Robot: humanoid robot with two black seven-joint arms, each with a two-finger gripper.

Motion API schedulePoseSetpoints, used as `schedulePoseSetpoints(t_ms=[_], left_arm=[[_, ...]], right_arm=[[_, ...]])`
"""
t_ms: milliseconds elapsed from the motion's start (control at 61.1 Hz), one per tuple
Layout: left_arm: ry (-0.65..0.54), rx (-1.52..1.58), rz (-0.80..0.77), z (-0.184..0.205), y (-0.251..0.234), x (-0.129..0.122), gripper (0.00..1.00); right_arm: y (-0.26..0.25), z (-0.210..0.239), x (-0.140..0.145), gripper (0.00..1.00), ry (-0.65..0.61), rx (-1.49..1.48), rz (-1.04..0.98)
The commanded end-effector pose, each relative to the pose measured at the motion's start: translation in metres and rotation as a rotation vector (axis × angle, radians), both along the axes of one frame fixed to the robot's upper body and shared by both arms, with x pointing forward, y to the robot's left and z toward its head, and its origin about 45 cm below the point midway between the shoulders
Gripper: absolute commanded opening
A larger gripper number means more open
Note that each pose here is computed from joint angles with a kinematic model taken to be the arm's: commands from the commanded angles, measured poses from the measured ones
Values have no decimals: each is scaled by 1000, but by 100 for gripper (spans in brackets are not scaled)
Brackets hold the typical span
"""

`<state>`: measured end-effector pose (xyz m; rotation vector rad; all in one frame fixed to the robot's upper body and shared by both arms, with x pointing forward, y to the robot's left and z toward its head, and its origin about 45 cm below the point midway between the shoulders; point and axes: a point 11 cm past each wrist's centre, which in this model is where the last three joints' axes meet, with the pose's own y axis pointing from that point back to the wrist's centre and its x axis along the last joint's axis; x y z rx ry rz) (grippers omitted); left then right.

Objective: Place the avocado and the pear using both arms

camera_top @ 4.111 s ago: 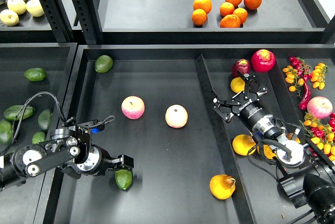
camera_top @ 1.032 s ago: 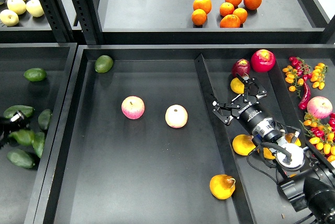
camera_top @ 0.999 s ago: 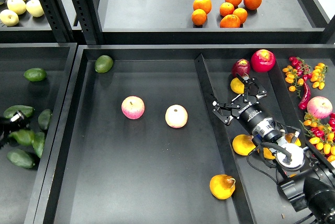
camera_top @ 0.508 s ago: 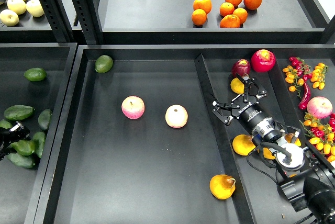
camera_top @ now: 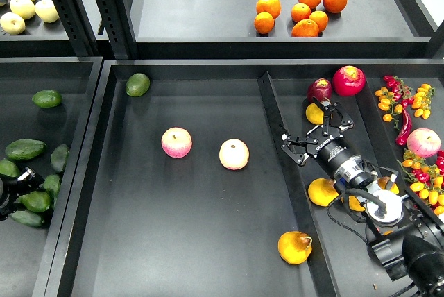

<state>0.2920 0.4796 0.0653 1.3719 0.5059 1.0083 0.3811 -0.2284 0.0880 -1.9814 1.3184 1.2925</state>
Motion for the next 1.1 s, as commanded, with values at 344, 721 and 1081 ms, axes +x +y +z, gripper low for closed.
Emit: schedulePoseSetpoints(t_ms=[344, 721, 1081], left_arm=[[-62, -83, 40, 13, -8, 15, 83], [-350, -533, 313, 64, -32, 59, 83], [-539, -881, 461, 104, -48, 84, 83]], right_arm=[[0, 0, 0, 100, 0, -1, 0], [0, -2, -2, 100, 5, 0, -1], [3, 1, -1, 100, -4, 0, 11]])
